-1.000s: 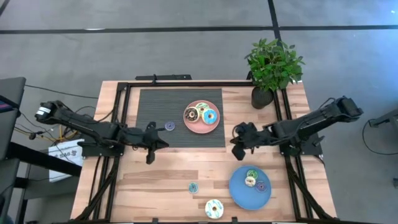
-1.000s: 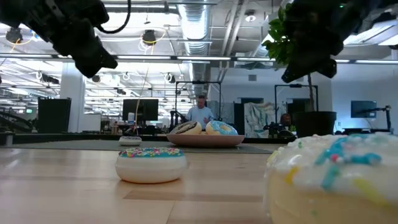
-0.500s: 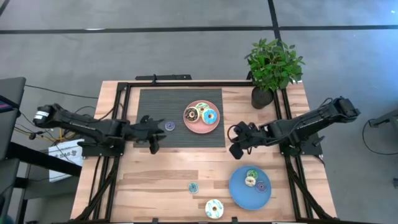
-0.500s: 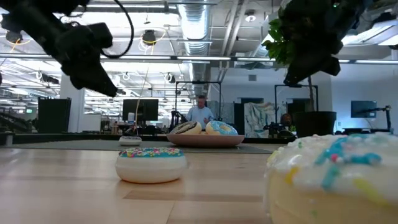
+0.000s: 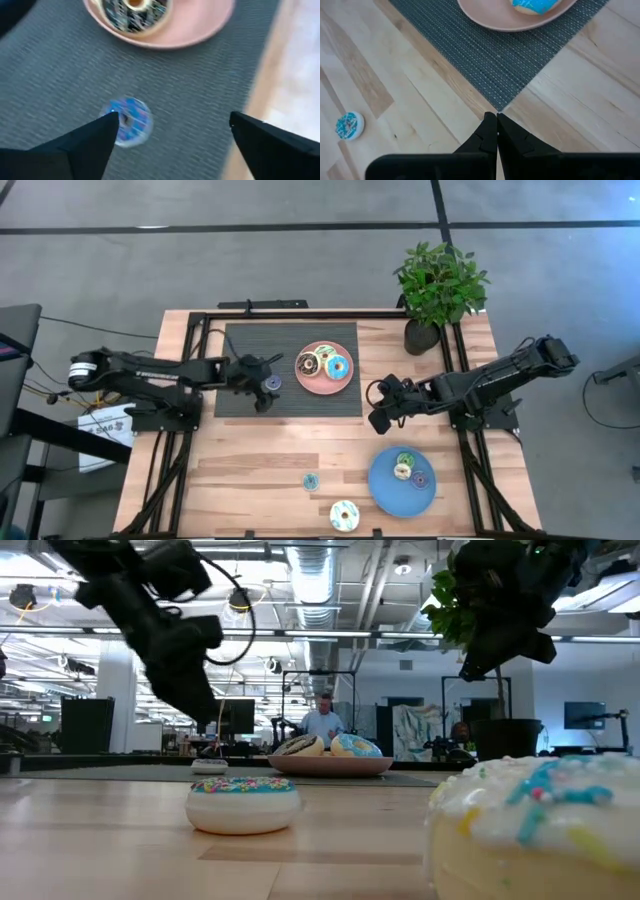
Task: Pick & Place donuts
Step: Put the small purple donut on the blue plate
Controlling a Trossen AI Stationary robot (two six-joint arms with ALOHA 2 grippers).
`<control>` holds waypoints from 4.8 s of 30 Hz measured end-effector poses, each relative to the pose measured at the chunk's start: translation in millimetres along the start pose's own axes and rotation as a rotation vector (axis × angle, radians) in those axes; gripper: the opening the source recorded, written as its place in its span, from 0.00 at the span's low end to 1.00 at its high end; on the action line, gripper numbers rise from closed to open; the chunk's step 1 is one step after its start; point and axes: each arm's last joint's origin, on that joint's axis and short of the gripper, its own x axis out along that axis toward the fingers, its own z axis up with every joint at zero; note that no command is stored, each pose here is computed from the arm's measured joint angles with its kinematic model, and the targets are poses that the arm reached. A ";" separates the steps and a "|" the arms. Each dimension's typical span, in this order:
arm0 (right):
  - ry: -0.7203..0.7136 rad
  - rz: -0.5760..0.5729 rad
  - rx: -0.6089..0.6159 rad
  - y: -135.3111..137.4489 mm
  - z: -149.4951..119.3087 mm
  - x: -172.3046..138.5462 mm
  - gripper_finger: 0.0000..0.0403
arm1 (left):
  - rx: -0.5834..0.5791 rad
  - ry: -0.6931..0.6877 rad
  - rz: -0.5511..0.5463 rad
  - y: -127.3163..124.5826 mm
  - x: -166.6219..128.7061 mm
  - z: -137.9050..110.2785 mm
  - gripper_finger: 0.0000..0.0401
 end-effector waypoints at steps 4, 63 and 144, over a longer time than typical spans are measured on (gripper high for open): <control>0.000 0.000 0.010 0.0 0.0 0.0 0.00 | 0.069 0.027 0.143 5.0 14.0 12.7 0.98; 0.000 0.000 0.051 0.1 -0.3 0.0 0.00 | -0.121 0.402 0.225 21.9 76.7 29.4 0.56; 0.070 0.055 -0.330 -64.3 -47.6 -92.9 0.00 | 0.316 -0.061 -0.290 -318.6 161.2 113.1 0.58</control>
